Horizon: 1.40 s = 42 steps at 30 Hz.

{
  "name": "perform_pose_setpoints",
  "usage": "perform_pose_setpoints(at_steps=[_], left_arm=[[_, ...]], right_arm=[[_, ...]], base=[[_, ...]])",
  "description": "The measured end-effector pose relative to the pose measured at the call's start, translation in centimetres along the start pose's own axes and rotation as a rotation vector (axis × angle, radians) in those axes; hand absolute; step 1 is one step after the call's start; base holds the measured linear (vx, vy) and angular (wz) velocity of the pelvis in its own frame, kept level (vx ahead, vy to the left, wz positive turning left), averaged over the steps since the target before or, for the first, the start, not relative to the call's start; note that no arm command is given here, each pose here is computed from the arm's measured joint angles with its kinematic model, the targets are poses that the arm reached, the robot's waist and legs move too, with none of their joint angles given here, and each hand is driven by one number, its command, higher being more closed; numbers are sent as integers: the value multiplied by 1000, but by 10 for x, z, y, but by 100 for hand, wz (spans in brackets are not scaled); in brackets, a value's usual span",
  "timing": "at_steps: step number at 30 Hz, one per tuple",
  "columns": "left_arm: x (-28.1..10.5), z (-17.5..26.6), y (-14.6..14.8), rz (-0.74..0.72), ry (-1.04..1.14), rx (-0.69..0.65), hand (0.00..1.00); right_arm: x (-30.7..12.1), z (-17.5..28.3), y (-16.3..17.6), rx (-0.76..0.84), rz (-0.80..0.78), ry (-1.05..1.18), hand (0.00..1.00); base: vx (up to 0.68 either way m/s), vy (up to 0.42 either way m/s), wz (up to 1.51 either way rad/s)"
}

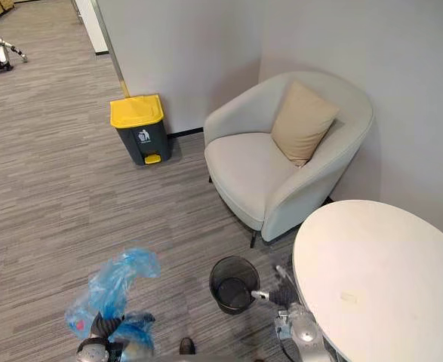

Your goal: Gather rubbish on tea table into small bin, then transfer packed bag to large trash can.

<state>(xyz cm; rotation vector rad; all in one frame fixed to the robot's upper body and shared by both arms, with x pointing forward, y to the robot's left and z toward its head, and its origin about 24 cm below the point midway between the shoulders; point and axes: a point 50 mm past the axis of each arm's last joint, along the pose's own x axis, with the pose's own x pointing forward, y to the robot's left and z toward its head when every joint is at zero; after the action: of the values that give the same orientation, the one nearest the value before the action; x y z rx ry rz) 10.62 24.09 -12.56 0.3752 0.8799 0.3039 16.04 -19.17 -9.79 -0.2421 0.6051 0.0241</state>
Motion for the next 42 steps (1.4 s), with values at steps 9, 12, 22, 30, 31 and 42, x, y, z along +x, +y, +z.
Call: perform_pose_setpoints(at_steps=[9,12,22,30,31,42], left_arm=[[-1,-15,-3,-55,62,20,100],[-1,-19,-1,-59,79,29,100],[-1,-26,0,-97,97,71,100],[8,-9,0,-119,46,98,100],[10,-4,2,-115,31,107,100],[14,41,-5,-72,-138,-3,100]], right_arm=[[0,-26,-4,-50,1,139,0],[0,-33,-8,-72,-6,178,0],[1,-47,-16,-146,-21,272,0],[18,-27,-35,-167,-115,243,0],[19,-26,-34,-172,-116,243,0],[27,-10,-42,-193,-187,197,0]], base=[[4,0,0],[0,0,0],[13,11,-2],[-17,12,-21],[-50,-9,6],[-68,-77,59]])
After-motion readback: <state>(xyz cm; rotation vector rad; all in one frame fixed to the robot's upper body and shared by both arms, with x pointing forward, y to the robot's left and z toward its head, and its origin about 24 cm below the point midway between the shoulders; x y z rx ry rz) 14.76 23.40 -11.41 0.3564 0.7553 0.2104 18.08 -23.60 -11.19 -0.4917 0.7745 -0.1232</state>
